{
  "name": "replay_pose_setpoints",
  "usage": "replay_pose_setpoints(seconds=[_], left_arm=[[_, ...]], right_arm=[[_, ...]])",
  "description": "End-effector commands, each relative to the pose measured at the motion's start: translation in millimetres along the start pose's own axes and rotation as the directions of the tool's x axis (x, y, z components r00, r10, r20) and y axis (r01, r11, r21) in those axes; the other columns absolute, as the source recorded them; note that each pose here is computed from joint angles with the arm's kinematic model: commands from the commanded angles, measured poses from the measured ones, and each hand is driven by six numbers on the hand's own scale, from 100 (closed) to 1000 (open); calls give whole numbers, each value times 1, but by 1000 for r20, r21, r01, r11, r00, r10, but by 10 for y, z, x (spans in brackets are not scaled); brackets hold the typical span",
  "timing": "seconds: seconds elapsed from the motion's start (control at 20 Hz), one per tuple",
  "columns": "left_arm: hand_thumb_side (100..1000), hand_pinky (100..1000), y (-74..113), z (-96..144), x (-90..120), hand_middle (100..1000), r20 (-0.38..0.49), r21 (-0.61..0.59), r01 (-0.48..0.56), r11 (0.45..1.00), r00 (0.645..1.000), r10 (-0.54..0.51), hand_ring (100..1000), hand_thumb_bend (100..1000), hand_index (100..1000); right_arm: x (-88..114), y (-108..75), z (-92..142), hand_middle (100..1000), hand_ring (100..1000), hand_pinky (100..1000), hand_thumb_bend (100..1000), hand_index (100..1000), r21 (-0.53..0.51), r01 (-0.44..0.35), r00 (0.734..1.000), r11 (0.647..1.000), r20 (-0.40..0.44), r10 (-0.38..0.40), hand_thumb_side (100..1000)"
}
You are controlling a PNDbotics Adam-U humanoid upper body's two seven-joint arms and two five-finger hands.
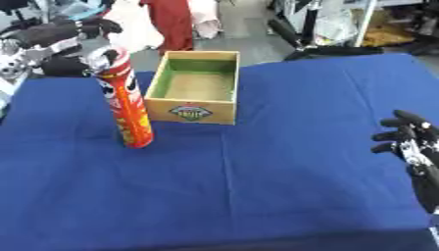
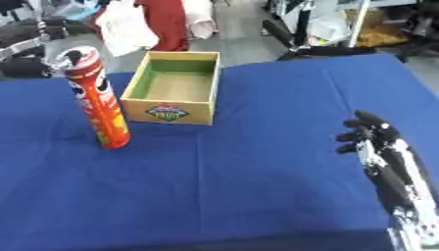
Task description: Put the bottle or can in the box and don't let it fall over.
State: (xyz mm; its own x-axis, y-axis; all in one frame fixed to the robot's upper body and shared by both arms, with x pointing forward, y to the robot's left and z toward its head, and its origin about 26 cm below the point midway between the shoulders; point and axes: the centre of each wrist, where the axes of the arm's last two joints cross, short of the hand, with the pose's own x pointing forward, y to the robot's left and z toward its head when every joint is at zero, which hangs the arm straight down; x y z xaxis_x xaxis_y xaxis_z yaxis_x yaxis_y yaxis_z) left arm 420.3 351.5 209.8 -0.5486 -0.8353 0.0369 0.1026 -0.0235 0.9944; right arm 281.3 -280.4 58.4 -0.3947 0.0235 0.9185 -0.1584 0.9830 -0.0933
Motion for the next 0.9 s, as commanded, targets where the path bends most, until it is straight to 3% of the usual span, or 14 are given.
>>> replay_pose_setpoints(seconds=[0.05,0.9], left_arm=[[1000,861,149,32,-20,948,6,-2,12,1000,1000,-12,919,100,1000],[1000,855,210,43,65,944,135,-112,-57,992,988,72,912,100,1000]], right_arm=[[59,2,-49,690,639,556,100,834,8,-1,1000,1000,27,0,444],[56,2,-48,689,639,556,100,835,9,-1,1000,1000,25,1,445]])
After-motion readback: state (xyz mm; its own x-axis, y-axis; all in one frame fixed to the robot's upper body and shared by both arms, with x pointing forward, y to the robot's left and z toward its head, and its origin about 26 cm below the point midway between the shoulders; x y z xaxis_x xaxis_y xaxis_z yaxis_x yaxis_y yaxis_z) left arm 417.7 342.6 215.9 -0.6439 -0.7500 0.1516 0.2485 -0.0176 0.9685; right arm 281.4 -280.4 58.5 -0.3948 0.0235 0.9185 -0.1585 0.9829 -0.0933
